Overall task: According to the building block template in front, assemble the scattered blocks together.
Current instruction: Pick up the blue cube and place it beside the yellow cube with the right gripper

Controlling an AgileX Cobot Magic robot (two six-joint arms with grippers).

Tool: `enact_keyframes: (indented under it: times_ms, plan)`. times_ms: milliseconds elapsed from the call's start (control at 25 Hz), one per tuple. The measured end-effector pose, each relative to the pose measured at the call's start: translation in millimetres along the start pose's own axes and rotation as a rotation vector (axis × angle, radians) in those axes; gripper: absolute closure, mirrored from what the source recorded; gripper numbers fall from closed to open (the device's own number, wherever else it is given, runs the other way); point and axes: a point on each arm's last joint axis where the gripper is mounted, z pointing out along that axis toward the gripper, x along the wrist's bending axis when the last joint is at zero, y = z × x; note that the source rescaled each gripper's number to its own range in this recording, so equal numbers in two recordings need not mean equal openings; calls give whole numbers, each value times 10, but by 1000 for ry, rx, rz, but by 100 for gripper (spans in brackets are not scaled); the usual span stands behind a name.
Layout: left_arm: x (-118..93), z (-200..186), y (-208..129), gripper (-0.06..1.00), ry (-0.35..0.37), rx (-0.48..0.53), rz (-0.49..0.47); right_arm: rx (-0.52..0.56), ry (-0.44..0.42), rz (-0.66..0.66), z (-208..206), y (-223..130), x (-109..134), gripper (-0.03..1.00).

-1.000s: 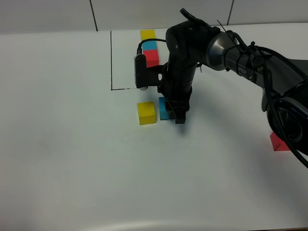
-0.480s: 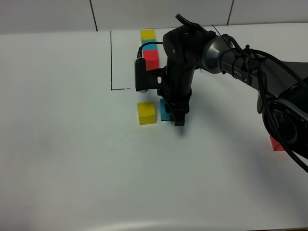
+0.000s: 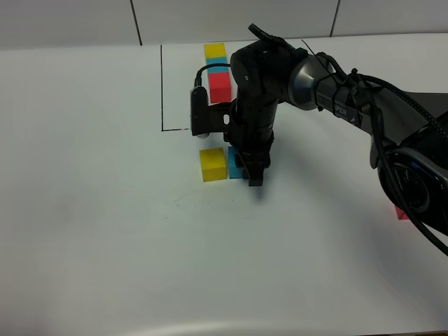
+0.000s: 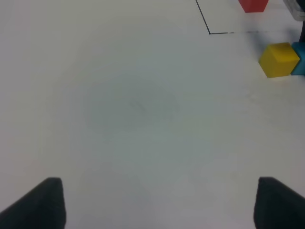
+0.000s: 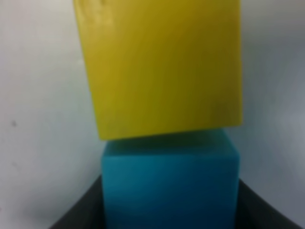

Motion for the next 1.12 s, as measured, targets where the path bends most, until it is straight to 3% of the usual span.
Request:
enact_keyframes:
  times_ms: [1120]
  plan:
    - [0, 0, 0, 10, 0, 0, 0, -14, 2, -3, 7, 85, 50, 95]
